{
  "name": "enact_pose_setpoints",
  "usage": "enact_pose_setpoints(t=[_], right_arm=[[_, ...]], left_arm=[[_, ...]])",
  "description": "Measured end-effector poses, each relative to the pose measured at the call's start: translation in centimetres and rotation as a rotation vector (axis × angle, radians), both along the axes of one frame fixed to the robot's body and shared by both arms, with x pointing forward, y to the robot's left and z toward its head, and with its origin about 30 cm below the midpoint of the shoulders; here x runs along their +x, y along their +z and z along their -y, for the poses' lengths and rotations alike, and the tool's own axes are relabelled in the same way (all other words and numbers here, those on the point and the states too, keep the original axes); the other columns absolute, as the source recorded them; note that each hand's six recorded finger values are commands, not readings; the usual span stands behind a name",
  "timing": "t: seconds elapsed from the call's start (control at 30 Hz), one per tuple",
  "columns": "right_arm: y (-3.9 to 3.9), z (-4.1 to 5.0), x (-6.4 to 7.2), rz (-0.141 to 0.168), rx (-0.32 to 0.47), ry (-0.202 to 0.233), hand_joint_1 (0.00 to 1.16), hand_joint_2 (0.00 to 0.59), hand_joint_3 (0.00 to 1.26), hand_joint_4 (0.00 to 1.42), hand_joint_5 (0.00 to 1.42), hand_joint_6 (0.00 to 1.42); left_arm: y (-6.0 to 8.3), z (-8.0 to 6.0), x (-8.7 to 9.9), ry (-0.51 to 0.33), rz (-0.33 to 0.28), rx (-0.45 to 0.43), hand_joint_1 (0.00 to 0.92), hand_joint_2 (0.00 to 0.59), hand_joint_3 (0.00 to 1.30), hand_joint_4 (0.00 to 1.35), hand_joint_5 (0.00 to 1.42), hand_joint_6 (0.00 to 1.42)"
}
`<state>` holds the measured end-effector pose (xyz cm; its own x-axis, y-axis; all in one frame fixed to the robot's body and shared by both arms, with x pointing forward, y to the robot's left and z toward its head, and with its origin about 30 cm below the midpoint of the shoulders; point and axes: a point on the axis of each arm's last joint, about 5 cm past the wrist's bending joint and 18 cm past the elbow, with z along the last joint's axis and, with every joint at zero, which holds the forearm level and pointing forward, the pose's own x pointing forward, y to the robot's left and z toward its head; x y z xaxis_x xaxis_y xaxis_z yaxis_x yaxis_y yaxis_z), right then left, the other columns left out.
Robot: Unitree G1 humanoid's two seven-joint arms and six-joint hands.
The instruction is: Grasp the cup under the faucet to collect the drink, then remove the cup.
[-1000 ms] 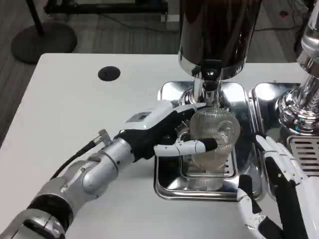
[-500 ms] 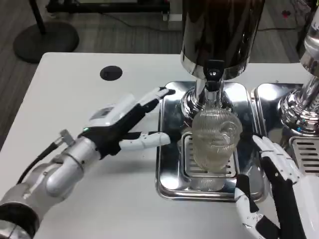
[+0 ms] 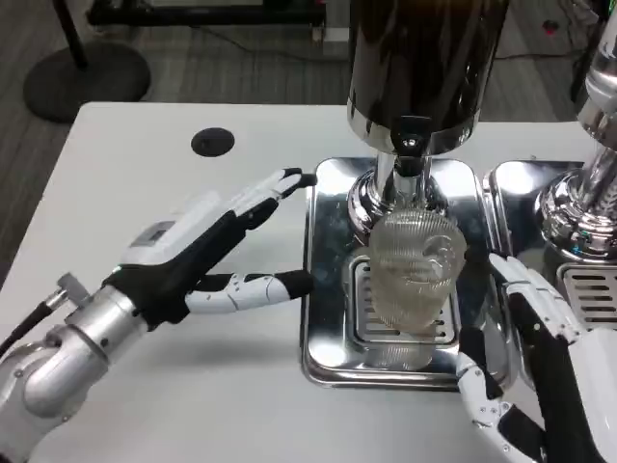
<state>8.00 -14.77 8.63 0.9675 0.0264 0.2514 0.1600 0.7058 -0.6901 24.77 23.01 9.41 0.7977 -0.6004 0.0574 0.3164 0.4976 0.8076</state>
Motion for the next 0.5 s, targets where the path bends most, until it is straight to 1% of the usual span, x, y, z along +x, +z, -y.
enact_pose_setpoints(t=[0.07,0.23,0.33,0.5], right_arm=[[0.06,0.08,0.2,0.0,0.006,-0.005,0.5,0.52,0.22,0.16,0.16,0.28],[0.23,0.3,0.6,0.003,0.005,-0.008,0.5,0.52,0.22,0.17,0.17,0.28],[0.38,0.53,0.8,-0.011,0.007,-0.01,0.5,0.52,0.22,0.17,0.17,0.28],[0.77,0.82,1.2,-0.02,0.005,-0.009,0.51,0.52,0.23,0.19,0.19,0.31]], left_arm=[[0.0,-0.4,-0.5,-0.001,-0.005,0.004,0.0,0.067,0.09,0.0,0.04,0.13],[0.0,-0.8,-1.3,-0.015,-0.006,0.009,0.0,0.071,0.09,0.0,0.04,0.13],[0.2,-1.0,-1.8,-0.025,0.016,0.011,0.0,0.072,0.09,0.0,0.04,0.12],[0.6,-1.1,-2.3,-0.055,0.042,0.037,0.0,0.073,0.09,0.0,0.04,0.11]])
